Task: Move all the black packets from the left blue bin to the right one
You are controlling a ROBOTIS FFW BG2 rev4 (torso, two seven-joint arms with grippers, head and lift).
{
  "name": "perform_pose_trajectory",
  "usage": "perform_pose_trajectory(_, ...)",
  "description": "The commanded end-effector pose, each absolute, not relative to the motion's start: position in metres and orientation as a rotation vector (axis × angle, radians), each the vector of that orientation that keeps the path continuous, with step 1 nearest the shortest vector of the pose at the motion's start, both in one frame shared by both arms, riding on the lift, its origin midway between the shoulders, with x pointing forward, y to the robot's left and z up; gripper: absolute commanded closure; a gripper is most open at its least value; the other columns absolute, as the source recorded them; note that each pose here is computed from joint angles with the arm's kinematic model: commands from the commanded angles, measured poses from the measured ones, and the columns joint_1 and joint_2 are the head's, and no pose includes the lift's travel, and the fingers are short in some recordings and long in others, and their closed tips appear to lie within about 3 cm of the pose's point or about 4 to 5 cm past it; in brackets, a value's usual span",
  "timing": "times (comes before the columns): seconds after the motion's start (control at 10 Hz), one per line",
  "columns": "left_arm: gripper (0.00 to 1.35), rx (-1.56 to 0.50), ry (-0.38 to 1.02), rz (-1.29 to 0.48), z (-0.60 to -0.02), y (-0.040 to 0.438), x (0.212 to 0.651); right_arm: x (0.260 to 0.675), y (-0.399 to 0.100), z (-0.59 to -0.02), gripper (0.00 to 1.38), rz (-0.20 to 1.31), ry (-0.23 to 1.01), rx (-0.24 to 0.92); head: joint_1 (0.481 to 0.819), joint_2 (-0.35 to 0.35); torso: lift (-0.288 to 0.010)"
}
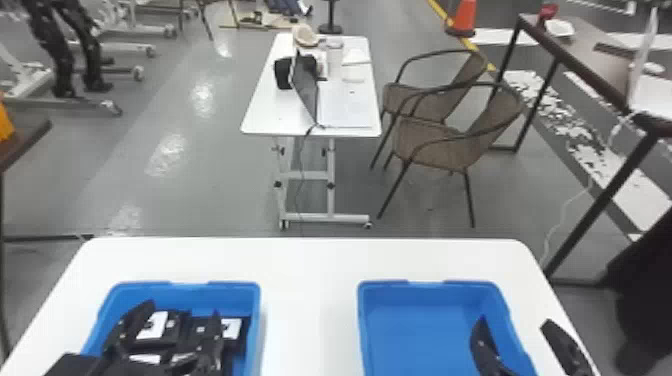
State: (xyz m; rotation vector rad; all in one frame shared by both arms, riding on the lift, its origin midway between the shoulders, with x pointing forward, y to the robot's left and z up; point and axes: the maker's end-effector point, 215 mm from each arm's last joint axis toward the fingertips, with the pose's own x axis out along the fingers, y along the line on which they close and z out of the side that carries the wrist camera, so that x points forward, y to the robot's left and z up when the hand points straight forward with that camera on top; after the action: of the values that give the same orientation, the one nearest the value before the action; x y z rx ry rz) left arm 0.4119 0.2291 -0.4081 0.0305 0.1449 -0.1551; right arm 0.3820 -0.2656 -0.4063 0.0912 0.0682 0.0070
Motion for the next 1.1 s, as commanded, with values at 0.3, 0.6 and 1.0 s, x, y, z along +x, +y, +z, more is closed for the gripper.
perform_pose_trajectory(0.3, 0.14, 0.028, 0.146, -0.158, -0.408, 0.229, 0.412, 0.382, -0.265, -0.406, 0.11, 0.007, 0.068, 0.094, 0.695, -0.053, 0.0)
perform_pose_trajectory(0.6, 0.14, 0.025, 0.159, -0.154, -0.413, 0.231, 0.411, 0.381, -0.265, -0.408, 0.11, 0.006, 0.072, 0.095, 0.695, -0.053, 0.0)
perform_pose_trajectory(1.0, 0.14, 0.088, 0.28, -0.093, -0.453, 0.281, 0.412, 0.382, -0.262, -0.409, 0.11, 0.011, 0.075, 0.102, 0.695, -0.018, 0.0)
